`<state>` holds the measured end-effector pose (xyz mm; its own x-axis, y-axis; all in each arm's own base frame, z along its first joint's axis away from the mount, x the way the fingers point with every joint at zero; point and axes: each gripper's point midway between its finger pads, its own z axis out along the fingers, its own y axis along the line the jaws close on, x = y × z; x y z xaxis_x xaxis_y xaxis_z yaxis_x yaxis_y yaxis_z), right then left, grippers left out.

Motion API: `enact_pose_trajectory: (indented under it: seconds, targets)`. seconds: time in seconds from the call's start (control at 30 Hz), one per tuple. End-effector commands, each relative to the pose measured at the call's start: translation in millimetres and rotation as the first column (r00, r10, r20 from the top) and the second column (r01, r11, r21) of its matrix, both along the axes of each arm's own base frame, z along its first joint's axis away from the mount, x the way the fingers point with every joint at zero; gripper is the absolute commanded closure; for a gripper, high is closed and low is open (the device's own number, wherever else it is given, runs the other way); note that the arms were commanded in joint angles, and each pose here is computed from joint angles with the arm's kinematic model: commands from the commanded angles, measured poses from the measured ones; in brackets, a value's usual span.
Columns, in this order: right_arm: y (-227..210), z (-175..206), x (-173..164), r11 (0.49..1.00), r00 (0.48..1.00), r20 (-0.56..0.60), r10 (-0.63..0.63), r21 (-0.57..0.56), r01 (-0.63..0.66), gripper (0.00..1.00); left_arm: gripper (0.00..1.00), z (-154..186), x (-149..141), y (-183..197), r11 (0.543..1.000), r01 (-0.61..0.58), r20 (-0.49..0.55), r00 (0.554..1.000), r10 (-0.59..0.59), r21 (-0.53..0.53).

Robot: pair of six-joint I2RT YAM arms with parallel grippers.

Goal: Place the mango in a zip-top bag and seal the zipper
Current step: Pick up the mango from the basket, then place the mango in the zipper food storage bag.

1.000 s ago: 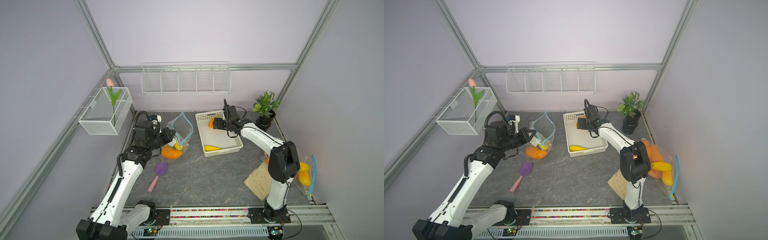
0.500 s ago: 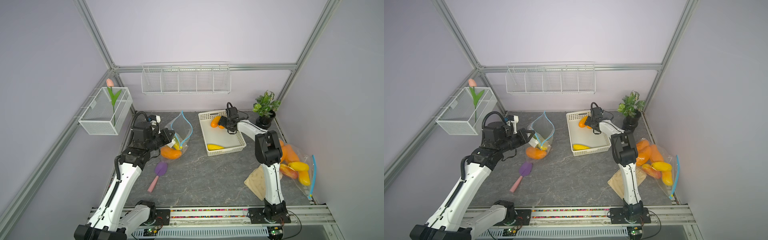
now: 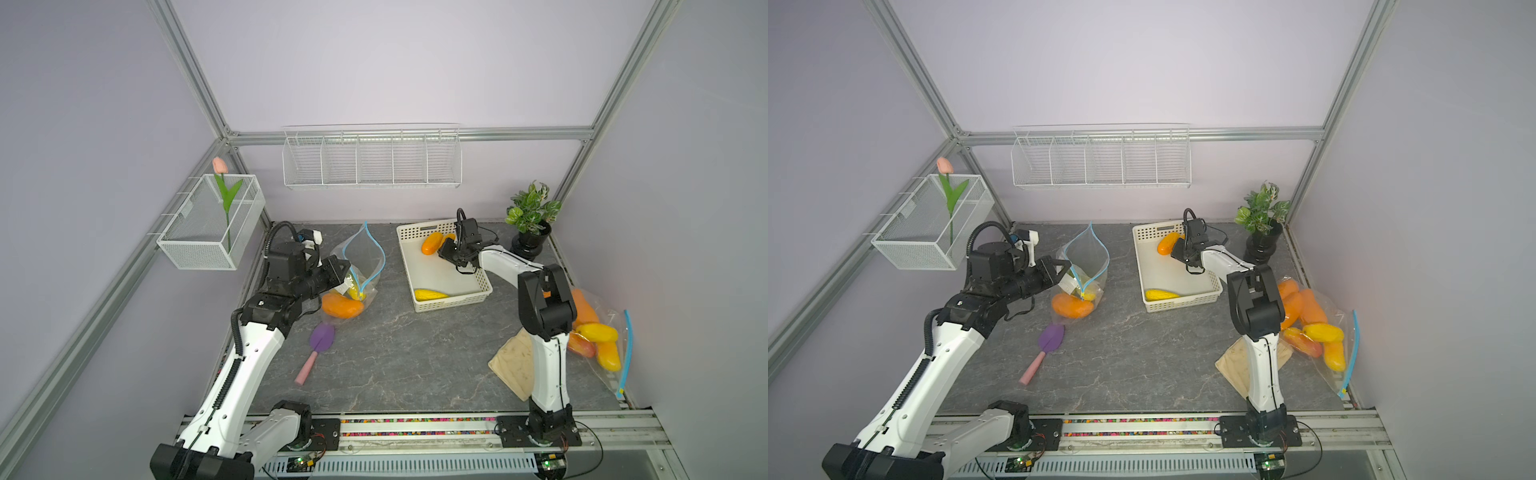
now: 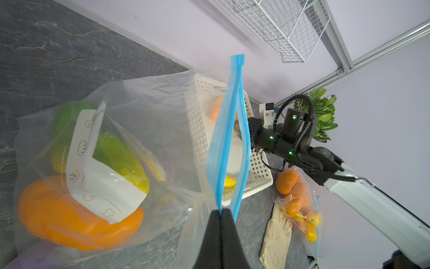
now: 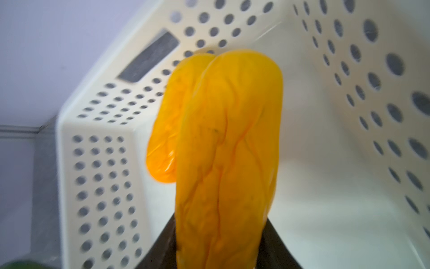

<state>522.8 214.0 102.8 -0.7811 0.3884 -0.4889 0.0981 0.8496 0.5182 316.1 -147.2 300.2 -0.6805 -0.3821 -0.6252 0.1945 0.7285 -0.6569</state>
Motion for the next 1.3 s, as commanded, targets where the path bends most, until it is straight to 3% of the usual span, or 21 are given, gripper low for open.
enact_pose_trajectory:
  seconds: [0.0, 0.17, 0.27, 0.37, 0.5, 0.6, 0.67, 0.83, 0.9, 0.97, 1.03, 1.1, 1.17, 1.27]
  targets:
    - [57.0, 105.6, -38.8, 0.965, 0.940, 0.274, 0.204, 0.103, -0.240, 0.77, 1.00, 19.8, 5.7, -1.4, 1.000, 0.005, 0.045, 0.999, -0.004, -0.018]
    - [126.9, 177.1, -120.0, 0.853, 0.744, 0.506, 0.436, 0.030, -0.521, 0.78, 1.00, 19.9, 11.1, -4.1, 1.000, 0.010, 0.043, 0.999, -0.009, -0.022]
    - [161.4, 196.7, -157.7, 0.776, 0.627, 0.575, 0.525, -0.021, -0.631, 0.78, 1.00, 20.0, 13.1, -6.1, 0.999, 0.017, 0.037, 0.999, -0.015, -0.032]
    - [187.2, 197.6, -177.3, 0.724, 0.554, 0.591, 0.586, -0.076, -0.685, 0.73, 1.00, 22.7, 13.4, -7.7, 0.999, 0.022, 0.036, 0.999, -0.021, -0.042]
    - [204.3, 178.3, -174.8, 0.689, 0.551, 0.542, 0.634, -0.073, -0.721, 0.68, 1.00, 27.1, 13.0, -6.5, 0.999, 0.016, 0.047, 0.999, -0.014, -0.045]
    - [215.1, 172.4, -177.5, 0.657, 0.524, 0.524, 0.672, -0.093, -0.748, 0.52, 1.00, 28.3, 12.1, -5.1, 0.999, 0.011, 0.049, 0.999, -0.009, -0.041]
    - [216.8, 166.8, -179.2, 0.650, 0.509, 0.497, 0.702, -0.157, -0.743, 0.30, 1.00, 28.7, 11.9, -5.1, 0.999, 0.010, 0.049, 0.999, -0.008, -0.041]
    - [207.0, 182.1, -185.3, 0.641, 0.473, 0.517, 0.714, -0.210, -0.738, 0.12, 1.00, 30.3, 10.8, -6.1, 0.999, 0.019, 0.052, 0.999, -0.017, -0.040]
    - [195.3, 196.4, -184.3, 0.665, 0.480, 0.555, 0.680, -0.190, -0.723, 0.09, 1.00, 30.7, 11.0, -4.6, 0.999, 0.012, 0.055, 0.998, -0.011, -0.034]
    - [171.7, 211.7, -172.6, 0.736, 0.523, 0.607, 0.599, -0.158, -0.659, 0.08, 1.00, 29.5, 11.3, -5.1, 0.999, 0.014, 0.053, 0.999, -0.012, -0.033]
    - [136.0, 205.7, -145.7, 0.851, 0.644, 0.591, 0.485, -0.150, -0.503, 0.06, 1.00, 27.7, 11.9, -4.5, 0.999, 0.012, 0.050, 0.999, -0.010, -0.030]
    - [87.5, 174.3, -112.3, 0.951, 0.812, 0.497, 0.307, -0.128, -0.281, 0.04, 1.00, 26.5, 11.9, -4.7, 0.999, 0.013, 0.047, 0.999, -0.011, -0.030]
    - [47.0, 137.4, -86.7, 0.991, 0.916, 0.378, 0.134, -0.078, -0.113, 0.03, 1.00, 26.5, 10.4, -4.8, 1.000, 0.016, 0.049, 0.999, -0.014, -0.027]
    - [15.0, 91.7, -54.2, 0.999, 0.970, 0.243, 0.006, -0.046, 0.005, 0.02, 1.00, 26.3, 8.4, -3.0, 1.000, 0.012, 0.048, 0.999, -0.011, -0.020]
